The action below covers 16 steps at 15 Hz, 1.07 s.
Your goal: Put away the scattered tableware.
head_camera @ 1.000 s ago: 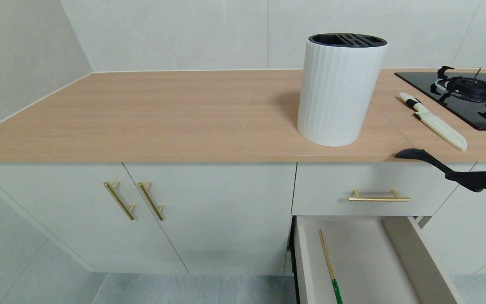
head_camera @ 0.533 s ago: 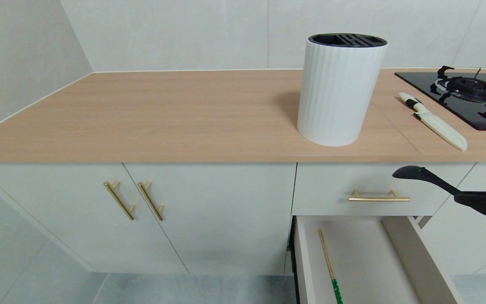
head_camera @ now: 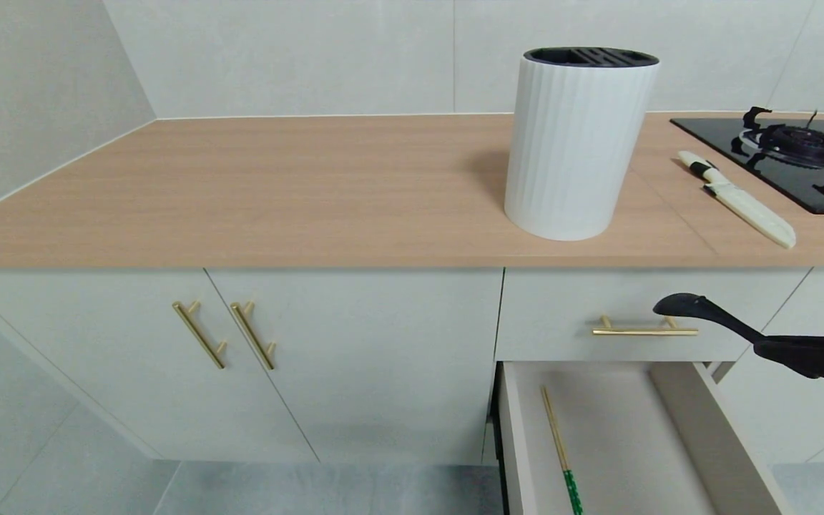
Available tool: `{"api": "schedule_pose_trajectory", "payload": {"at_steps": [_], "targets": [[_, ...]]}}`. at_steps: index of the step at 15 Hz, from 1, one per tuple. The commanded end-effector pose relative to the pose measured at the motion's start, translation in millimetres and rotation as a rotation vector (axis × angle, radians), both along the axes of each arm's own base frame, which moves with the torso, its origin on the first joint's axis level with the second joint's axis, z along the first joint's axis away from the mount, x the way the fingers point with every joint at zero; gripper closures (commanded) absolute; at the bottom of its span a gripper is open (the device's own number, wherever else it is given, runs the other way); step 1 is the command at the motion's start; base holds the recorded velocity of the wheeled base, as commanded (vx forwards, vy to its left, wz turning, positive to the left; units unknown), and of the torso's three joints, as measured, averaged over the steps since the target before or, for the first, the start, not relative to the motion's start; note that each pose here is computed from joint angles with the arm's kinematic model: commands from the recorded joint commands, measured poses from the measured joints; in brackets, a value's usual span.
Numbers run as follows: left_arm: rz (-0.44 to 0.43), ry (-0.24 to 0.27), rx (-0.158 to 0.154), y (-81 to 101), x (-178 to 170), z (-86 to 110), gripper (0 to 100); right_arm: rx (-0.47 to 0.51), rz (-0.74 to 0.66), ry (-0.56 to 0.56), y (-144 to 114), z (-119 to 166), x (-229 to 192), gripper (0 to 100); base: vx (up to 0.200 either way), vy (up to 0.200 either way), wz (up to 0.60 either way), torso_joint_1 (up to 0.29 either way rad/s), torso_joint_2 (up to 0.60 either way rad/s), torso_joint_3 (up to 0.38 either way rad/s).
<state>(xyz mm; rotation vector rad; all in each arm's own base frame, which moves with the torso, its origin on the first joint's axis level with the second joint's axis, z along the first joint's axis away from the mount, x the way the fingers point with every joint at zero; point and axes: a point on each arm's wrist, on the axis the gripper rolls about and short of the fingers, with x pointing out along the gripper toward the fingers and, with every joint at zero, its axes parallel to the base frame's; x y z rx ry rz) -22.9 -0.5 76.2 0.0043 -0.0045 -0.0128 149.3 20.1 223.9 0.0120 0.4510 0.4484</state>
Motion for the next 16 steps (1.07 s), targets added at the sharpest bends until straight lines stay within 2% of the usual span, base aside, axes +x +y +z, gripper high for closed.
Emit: {"api": "schedule_pose_trajectory", "payload": {"at_steps": [1, 10, 14, 16], "targets": [[0.000, 0.001, 0.000, 0.0, 0.1, 0.0, 0, -0.004, 0.002, 0.024, 0.4, -7.1, 3.5, 100, 0.000, 0.000, 0.00, -0.178, 0.39, 0.222], [0.000, 0.000, 0.000, 0.0, 0.0, 0.0, 0, -0.029, 0.028, 0.077, 4.2, -20.4, 14.4, 100, 0.000, 0.000, 0.00, -0.184, 0.44, 0.259], [0.000, 0.000, 0.000, 0.0, 0.0, 0.0, 0, -0.030, 0.026, 0.069, 4.7, -26.2, 19.6, 100, 0.000, 0.000, 0.00, -0.044, 0.14, 0.061], [0.000, 0.001, 0.000, 0.0, 0.1, 0.0, 0, -0.035, 0.025, 0.099, 5.1, -32.9, 24.5, 100, 0.000, 0.000, 0.00, 0.000, 0.00, 0.000]]}}
